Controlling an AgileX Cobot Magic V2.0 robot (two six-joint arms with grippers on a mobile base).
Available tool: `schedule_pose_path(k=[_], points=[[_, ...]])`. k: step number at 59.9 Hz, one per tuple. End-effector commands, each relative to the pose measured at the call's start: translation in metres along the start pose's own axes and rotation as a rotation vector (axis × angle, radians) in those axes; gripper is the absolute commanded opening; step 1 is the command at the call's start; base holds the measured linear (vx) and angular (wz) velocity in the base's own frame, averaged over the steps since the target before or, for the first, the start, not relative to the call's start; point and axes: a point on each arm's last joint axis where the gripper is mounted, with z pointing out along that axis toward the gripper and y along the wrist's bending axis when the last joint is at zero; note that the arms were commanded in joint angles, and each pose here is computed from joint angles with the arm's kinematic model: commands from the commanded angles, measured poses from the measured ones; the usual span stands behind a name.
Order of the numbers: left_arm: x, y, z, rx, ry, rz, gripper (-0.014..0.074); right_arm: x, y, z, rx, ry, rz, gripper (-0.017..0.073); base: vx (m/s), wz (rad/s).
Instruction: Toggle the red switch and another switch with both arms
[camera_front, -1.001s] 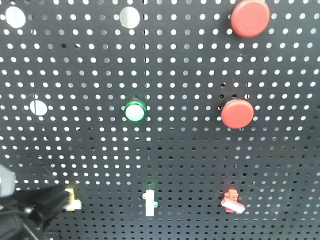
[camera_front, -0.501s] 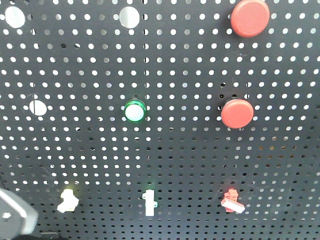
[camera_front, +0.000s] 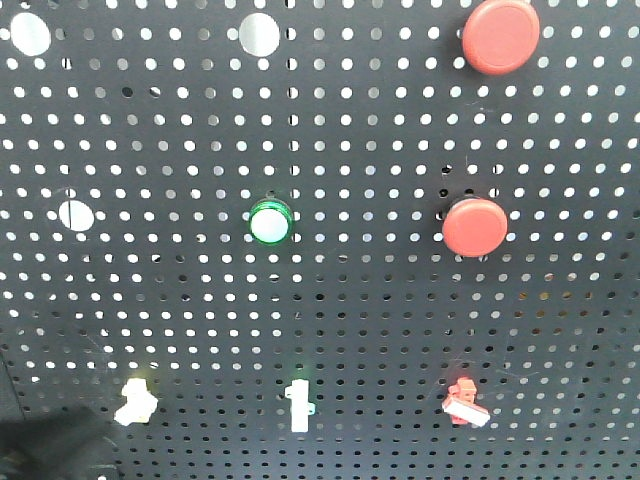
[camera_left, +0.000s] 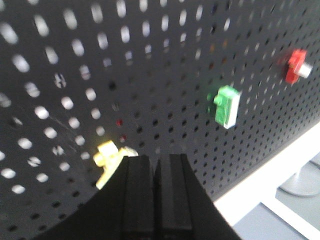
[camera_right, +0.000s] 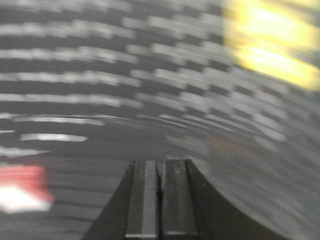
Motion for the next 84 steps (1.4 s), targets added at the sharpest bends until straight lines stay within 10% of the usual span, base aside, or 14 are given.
schedule_pose_path(k=[1,34,62,84], points=[[-0.019,0.000,-0.005,0.008,-0.125,0.001,0.0002,-0.017,0.013,0.010,-0.107,-0.125,-0.008,-0.0006,0.00,0.00],[-0.019,-0.001,-0.005,0.008,-0.125,-0.001,0.0002,-0.025,0.059,0.079,-0.321,-0.043,0.032,-0.0006,0.00,0.00],[-0.019,0.000,-0.005,0.004,-0.129,0.031,0.0002,0.013,0.083,0.064,-0.407,0.387,0.004,-0.0006,0.00,0.00],[-0.019,0.000,-0.005,0.004,-0.128,0.029,0.0002,-0.012,0.086,0.063,-0.450,0.145,0.053,-0.0006,0.00,0.00]])
